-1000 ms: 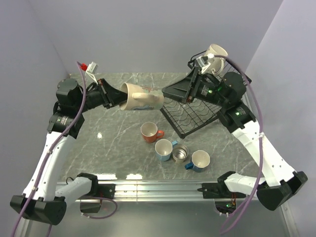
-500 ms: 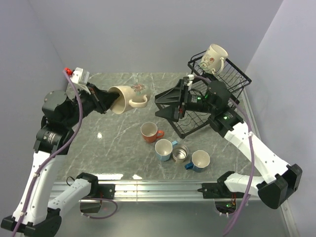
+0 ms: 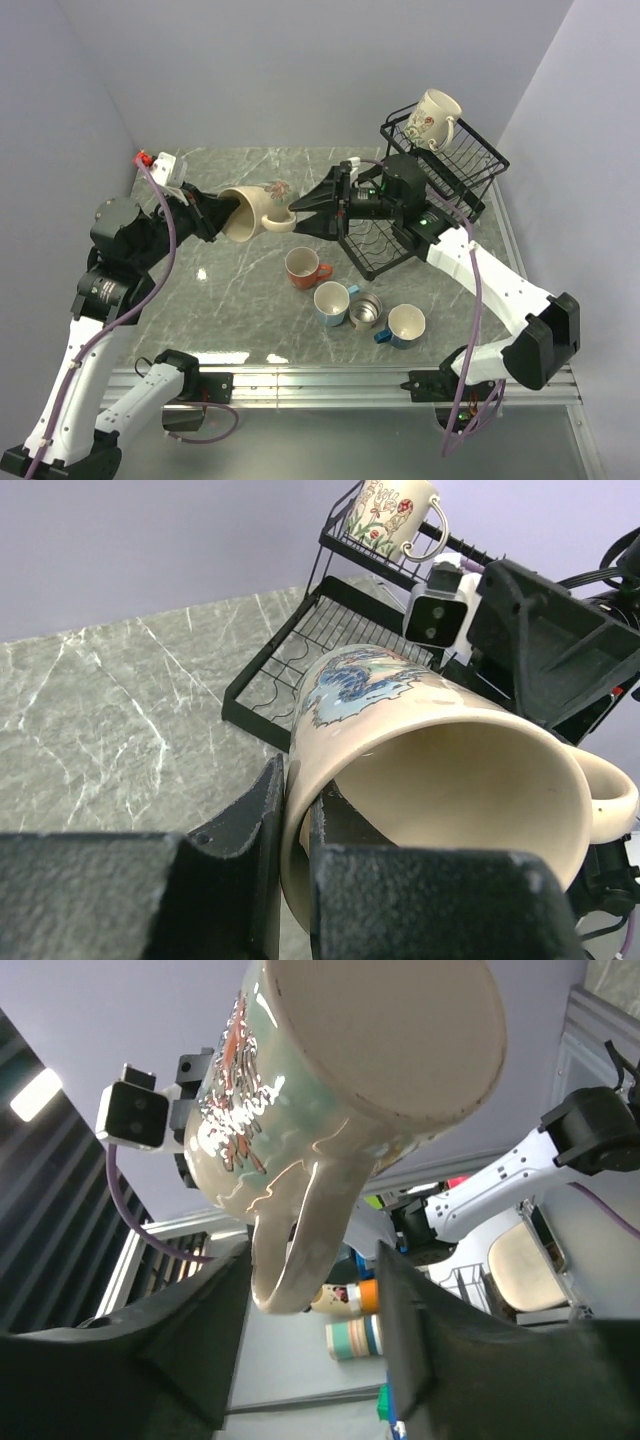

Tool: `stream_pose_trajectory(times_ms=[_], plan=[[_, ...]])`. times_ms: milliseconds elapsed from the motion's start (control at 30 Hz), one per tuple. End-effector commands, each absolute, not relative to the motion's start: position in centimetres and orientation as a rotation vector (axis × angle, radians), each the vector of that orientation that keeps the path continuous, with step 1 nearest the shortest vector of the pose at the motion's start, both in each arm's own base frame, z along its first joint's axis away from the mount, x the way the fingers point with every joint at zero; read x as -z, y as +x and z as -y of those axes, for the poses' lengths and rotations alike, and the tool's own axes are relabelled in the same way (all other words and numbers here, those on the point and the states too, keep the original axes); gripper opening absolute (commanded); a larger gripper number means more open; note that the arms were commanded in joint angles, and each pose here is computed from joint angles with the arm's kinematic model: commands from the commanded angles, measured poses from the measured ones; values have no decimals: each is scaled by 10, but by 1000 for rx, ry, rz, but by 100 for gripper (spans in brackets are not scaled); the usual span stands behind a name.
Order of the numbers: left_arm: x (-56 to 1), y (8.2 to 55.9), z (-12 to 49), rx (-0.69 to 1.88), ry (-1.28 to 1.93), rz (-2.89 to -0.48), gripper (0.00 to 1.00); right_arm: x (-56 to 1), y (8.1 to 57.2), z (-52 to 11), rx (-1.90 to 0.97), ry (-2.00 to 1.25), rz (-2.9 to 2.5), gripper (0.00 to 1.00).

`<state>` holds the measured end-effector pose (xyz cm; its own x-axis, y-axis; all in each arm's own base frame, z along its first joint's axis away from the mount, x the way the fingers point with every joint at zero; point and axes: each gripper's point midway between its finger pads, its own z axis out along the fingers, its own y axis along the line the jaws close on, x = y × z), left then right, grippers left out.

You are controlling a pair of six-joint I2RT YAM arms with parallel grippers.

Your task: Load the cups into the dish rack

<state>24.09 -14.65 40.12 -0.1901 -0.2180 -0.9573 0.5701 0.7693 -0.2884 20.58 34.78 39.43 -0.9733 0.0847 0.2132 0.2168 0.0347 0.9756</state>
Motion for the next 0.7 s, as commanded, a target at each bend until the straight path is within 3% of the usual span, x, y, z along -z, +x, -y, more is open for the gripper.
stream_pose_trajectory(times_ms=[0,233,467,600,667], plan=[[-463,230,144,714,313,-1367,0,-428,195,-355,2174,-216,2128,55],[-459,233,145,699,313,-1366,1,-426,191,-379,2123,-191,2101,38],[-448,241,145,693,290,-1383,0,-440,184,-392,2178,-158,1992,30],[-443,244,145,677,287,-1400,1,-450,183,-394,2228,-158,1933,0],[-441,246,143,663,274,-1413,1,-456,185,-392,2269,-152,1918,0]])
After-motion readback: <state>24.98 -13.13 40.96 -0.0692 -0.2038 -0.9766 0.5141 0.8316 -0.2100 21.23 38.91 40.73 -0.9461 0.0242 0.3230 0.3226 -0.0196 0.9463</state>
